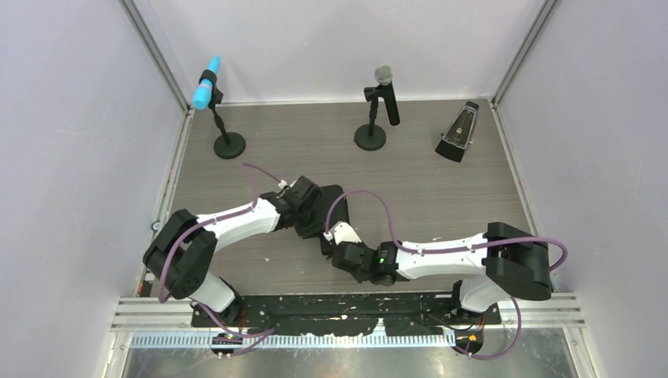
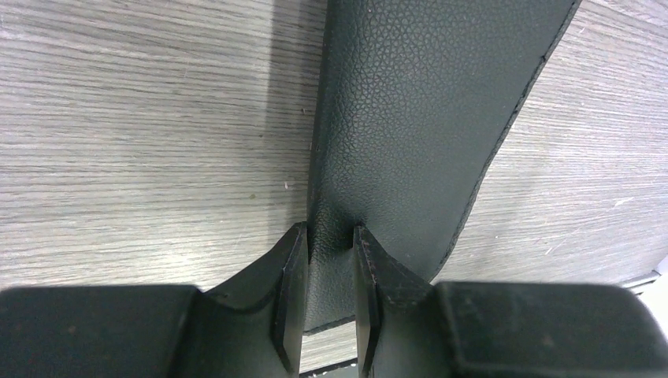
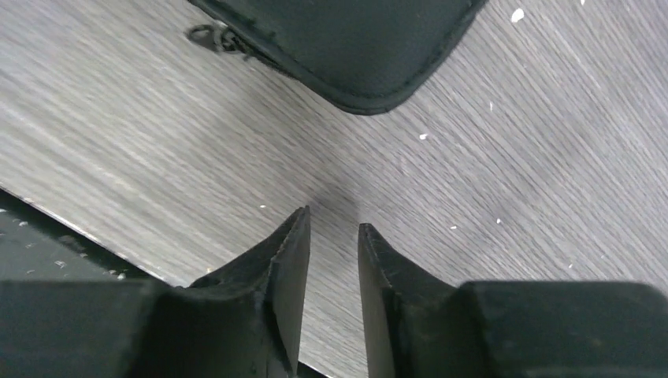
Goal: Sort the hair-cutting tools
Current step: Zip the hairdressing tool bag at the center of the board.
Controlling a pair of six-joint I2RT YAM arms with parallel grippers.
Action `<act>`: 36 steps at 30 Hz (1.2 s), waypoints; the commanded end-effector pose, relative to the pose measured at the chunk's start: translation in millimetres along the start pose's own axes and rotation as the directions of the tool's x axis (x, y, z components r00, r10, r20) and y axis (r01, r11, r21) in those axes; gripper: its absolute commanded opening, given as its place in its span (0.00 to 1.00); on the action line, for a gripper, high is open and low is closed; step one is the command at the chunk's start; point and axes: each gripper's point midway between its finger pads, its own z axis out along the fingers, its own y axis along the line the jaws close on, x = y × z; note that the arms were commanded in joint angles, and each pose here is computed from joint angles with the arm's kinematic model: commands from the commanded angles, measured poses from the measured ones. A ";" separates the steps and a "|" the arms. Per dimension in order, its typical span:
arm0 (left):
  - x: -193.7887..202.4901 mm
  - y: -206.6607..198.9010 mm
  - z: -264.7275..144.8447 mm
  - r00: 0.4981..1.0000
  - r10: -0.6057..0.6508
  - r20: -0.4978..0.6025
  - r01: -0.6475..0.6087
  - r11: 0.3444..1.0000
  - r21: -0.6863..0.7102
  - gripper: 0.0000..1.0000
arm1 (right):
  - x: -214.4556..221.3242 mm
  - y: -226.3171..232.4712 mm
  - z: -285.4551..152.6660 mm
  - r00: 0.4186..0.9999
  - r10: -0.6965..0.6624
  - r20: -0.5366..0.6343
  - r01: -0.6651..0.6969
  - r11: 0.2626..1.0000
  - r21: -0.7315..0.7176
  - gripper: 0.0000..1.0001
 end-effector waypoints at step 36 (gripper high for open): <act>-13.8 32.4 18.3 0.992 -0.098 0.084 0.109 0.984 -0.140 0.20 | -85.0 35.6 35.9 0.922 0.305 0.239 -0.296 0.952 -0.071 0.61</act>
